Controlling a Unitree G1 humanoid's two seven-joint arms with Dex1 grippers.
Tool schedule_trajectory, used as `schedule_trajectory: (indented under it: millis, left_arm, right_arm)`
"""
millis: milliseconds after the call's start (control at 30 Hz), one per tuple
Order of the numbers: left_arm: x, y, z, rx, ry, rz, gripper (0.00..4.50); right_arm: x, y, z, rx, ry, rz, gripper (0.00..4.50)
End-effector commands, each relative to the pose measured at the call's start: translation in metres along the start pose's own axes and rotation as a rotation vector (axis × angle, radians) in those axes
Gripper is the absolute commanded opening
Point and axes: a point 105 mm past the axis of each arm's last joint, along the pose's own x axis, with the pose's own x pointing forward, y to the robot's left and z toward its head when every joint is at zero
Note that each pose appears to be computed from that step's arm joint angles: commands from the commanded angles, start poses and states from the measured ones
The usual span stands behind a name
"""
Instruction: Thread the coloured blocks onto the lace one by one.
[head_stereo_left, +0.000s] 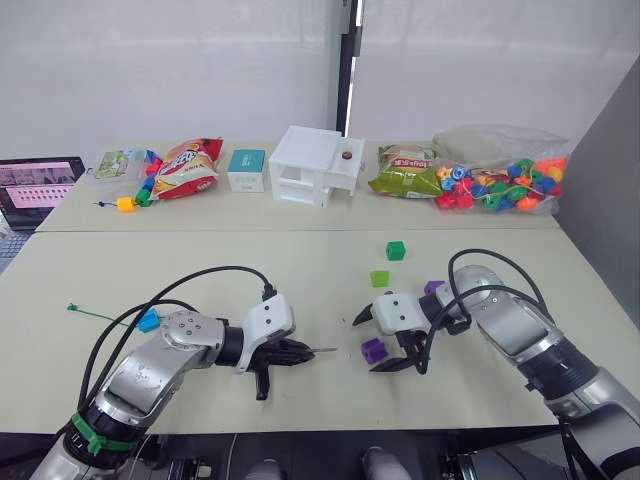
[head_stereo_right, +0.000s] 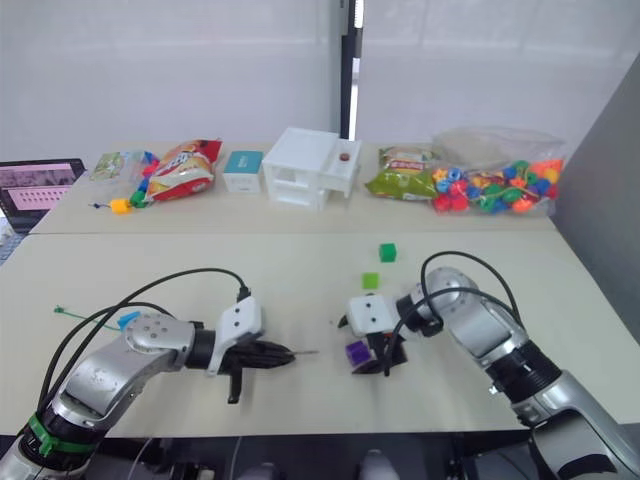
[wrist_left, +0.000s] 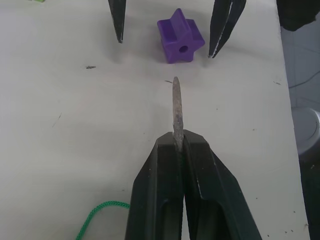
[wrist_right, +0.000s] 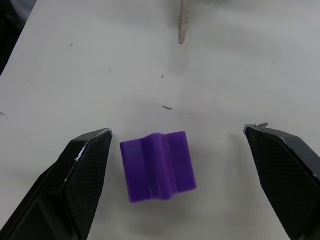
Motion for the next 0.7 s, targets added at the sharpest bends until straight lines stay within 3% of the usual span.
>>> schedule_trajectory:
  millis: [33,200,267,533,700]
  left_arm:
    - [-0.003,-0.002,0.012,0.029,-0.024,0.012,0.0]
    - [-0.003,-0.001,0.015,0.032,-0.025,0.008,0.0]
    - [-0.002,-0.001,0.017,0.038,-0.025,0.004,0.0]
    - [0.009,0.003,0.027,0.079,0.005,-0.009,0.0]
    - [0.017,0.006,0.026,0.107,0.036,-0.012,0.0]
  right_arm:
    - [0.001,0.001,-0.001,-0.03,-0.009,0.003,3.64]
    - [0.005,0.001,-0.01,-0.014,-0.017,-0.013,1.86]
    - [0.005,0.002,-0.011,0.0,-0.025,-0.023,1.36]
    - [0.009,-0.006,-0.005,0.159,-0.024,-0.17,1.36]
    - [0.017,0.003,-0.011,0.2,0.032,-0.174,1.36]
